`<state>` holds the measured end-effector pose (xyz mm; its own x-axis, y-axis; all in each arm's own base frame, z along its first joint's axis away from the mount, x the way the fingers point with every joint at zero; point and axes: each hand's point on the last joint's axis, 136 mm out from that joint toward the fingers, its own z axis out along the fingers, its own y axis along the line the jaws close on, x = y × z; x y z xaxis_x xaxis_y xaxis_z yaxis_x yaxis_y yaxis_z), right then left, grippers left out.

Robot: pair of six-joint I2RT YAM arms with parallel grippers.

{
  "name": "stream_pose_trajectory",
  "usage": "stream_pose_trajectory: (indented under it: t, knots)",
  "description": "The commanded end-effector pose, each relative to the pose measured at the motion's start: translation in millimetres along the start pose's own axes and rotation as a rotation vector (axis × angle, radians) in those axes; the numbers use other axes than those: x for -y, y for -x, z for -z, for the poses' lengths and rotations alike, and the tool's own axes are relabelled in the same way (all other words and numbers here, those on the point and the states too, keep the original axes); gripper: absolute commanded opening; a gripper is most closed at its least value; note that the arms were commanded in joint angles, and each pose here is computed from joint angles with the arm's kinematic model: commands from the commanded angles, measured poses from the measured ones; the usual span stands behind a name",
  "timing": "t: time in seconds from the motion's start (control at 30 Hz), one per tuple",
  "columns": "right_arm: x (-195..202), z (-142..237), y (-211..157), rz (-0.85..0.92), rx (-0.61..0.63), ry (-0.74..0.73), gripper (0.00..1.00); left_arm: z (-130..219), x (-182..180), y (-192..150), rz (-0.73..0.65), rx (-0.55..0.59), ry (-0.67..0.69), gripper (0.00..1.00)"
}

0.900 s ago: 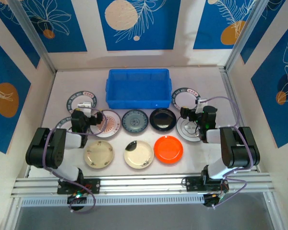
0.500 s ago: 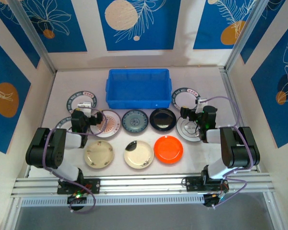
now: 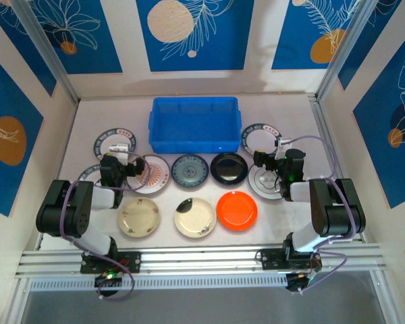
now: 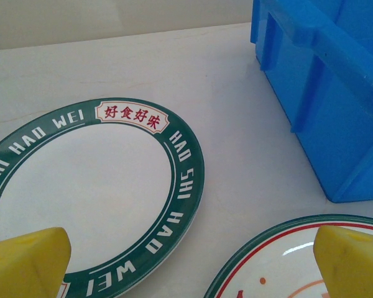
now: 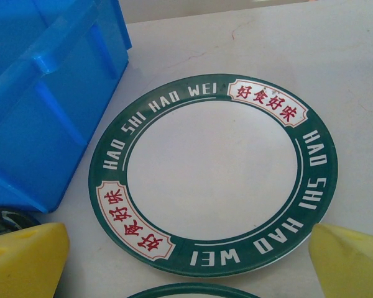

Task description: Place the plates into the plastic bin on the countertop

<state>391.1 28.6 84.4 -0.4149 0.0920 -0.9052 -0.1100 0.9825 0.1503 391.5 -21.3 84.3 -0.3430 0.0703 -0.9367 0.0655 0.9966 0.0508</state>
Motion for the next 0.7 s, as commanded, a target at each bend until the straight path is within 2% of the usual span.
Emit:
stream_pose_trajectory:
  t: [0.0, 0.67]
  knots:
    - [-2.3, -1.4, 11.4, 0.02, 0.028, 0.015, 0.99, -2.2, -0.8, 8.1, -0.001, 0.017, -0.014, 1.0]
    - [-5.2, -0.9, 11.4, 0.01, 0.017, 0.071, 0.99, -2.1, -0.8, 8.0, -0.004, 0.018, -0.013, 1.0]
